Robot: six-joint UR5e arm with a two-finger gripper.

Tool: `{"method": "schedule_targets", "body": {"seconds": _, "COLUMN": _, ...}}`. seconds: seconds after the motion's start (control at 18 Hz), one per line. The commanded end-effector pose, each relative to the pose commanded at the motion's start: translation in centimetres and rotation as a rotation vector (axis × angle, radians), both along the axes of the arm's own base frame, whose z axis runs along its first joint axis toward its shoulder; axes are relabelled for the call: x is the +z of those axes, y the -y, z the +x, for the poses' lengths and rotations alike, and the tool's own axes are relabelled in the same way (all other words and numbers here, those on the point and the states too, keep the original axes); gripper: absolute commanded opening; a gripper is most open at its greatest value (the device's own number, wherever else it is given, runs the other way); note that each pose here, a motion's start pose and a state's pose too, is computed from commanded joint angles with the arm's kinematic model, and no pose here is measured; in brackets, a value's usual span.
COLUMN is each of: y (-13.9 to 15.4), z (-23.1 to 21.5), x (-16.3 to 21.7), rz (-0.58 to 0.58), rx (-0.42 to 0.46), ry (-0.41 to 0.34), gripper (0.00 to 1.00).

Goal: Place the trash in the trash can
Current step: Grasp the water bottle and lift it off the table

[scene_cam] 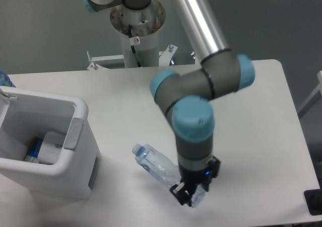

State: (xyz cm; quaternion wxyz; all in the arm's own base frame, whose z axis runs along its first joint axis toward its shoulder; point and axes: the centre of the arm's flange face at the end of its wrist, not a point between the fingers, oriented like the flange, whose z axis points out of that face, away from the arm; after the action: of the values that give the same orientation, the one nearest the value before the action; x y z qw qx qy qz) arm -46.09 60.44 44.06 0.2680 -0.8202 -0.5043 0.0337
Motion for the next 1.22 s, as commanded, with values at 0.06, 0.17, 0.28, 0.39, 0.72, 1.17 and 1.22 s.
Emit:
{"method": "schedule_targets", "body": {"seconds": 0.06, "y": 0.0, "z": -0.1, "x": 1.2, "rz": 0.025, "rx": -0.002, "ry": -0.023, "gripper": 0.57}}
{"method": "schedule_targets", "body": {"seconds": 0.17, "y": 0.0, "z": 0.1, "x": 2.5, "rz": 0.063, "rx": -0.010, "ry": -0.043, "gripper": 0.56}}
{"method": "schedule_targets", "body": {"seconds": 0.28, "y": -0.1, "z": 0.5, "x": 3.4, "rz": 0.081, "rx": -0.019, "ry": -0.049, "gripper": 0.56}}
{"method": "schedule_targets", "body": {"seconds": 0.39, "y": -0.3, "z": 1.0, "x": 4.2, "rz": 0.099, "rx": -0.032, "ry": -0.056, "gripper": 0.56}}
{"method": "schedule_targets", "body": {"seconds": 0.72, "y": 0.3, "z": 4.0, "x": 10.4, "rz": 0.232, "rx": -0.114, "ry": -0.052, "gripper": 0.54}}
{"method": "schedule_targets", "body": {"seconds": 1.17, "y": -0.5, "z": 8.8, "x": 16.6, "rz": 0.396, "rx": -0.256, "ry": -0.087, "gripper": 0.54}}
{"method": "schedule_targets", "body": {"seconds": 1.22, "y": -0.6, "z": 9.2, "x": 17.4, "rz": 0.413, "rx": -0.271, "ry": -0.089, "gripper": 0.54}}
